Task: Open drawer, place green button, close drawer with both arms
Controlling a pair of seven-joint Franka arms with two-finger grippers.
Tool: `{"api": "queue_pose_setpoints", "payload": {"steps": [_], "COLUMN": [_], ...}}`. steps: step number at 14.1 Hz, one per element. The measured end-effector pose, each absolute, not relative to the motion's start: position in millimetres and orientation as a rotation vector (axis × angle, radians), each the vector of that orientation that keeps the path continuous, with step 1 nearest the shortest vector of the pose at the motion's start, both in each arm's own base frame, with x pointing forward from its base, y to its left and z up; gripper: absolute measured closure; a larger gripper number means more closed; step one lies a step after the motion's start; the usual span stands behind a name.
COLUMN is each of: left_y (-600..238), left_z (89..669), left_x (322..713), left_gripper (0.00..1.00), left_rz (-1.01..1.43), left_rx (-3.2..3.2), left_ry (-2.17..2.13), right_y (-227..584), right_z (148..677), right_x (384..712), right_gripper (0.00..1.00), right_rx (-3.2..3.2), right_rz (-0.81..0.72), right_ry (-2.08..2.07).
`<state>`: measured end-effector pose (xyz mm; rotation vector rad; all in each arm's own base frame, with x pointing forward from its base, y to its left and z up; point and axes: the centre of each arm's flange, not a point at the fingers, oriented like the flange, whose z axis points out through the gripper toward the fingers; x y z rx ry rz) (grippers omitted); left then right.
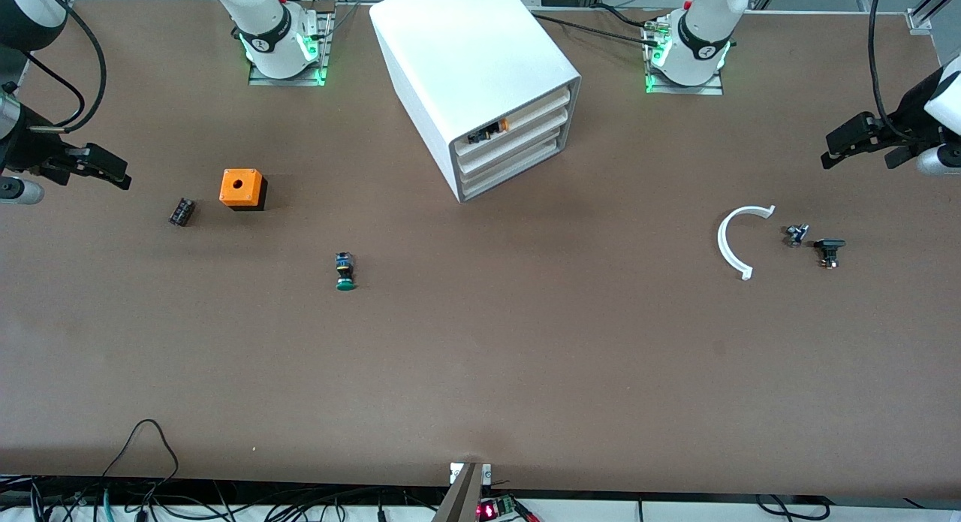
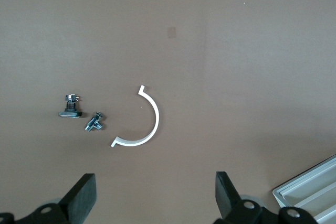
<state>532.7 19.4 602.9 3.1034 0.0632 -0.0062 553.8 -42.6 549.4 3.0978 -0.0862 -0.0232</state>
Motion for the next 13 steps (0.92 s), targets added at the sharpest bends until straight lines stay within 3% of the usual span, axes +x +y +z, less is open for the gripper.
{"api": "queue_pose_setpoints", "payload": {"steps": [13], "left_y": [20], "left_z": [604], "left_x": [537], "left_gripper": [0.0], "left_rz": [0.001], "left_rx": [3.102], "left_ry": [0.061], "right_y": [-32], "right_z": [534], "right_x": [558], "right_gripper": [0.0], "right_rx": [3.106], "right_rz": [-0.075], "right_ry": [-0.06]}}
